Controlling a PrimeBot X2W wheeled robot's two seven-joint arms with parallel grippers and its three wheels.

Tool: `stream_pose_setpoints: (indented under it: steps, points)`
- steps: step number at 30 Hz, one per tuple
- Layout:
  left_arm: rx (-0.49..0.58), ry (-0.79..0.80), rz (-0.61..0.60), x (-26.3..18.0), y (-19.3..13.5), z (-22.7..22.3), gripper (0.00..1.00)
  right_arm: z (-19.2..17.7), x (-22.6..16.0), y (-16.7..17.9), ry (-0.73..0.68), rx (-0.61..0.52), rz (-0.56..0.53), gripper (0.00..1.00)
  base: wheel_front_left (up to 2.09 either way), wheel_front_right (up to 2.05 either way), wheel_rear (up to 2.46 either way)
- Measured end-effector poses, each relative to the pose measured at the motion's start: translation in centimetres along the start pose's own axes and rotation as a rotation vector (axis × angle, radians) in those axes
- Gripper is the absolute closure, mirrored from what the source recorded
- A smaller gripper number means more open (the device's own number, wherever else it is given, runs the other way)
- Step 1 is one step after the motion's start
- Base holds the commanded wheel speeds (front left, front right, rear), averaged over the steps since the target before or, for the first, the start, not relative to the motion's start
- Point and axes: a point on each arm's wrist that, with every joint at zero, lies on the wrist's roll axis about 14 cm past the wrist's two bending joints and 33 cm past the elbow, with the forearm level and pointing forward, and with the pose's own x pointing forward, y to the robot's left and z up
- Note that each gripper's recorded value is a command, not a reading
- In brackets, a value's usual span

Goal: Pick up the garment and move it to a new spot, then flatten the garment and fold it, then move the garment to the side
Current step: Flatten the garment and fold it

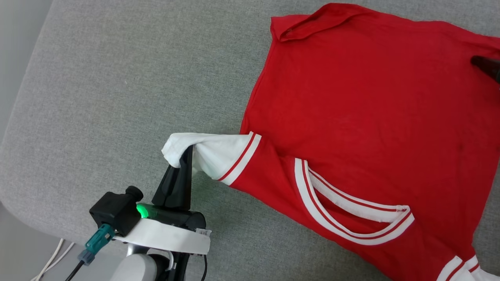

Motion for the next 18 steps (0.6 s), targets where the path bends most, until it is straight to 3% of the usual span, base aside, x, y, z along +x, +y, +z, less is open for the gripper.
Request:
stream_pose_setpoints:
  steps: [1, 2, 3, 10, 18]
  points:
    - [0.001, 0.001, 0.004, 0.0, 0.1, -0.1, 1.0, -0.1, 0.1, 0.0, 0.012, 0.006, 0.002, 0.0, 0.0, 0.0, 0.0]
    - [0.001, -0.001, 0.004, 0.1, 0.1, -0.1, 1.0, -0.2, 0.1, 0.0, 0.023, 0.016, 0.005, 0.7, 0.0, 0.0, 0.0]
    - [0.0, -0.007, 0.0, 0.2, 0.1, 0.1, 1.0, -0.4, 0.0, 0.0, 0.036, 0.02, 0.007, 1.0, 0.0, 0.0, 0.0]
    - [-0.005, -0.025, -0.005, -0.2, 0.1, 0.6, 1.0, -0.7, -1.1, 0.1, 0.082, 0.024, -0.006, 1.0, 0.0, 0.0, 0.0]
    - [0.001, -0.044, 0.035, -2.5, 1.5, 1.6, 1.0, 0.3, -6.4, -0.1, 0.02, -0.153, -0.095, 1.0, 0.0, 0.0, 0.0]
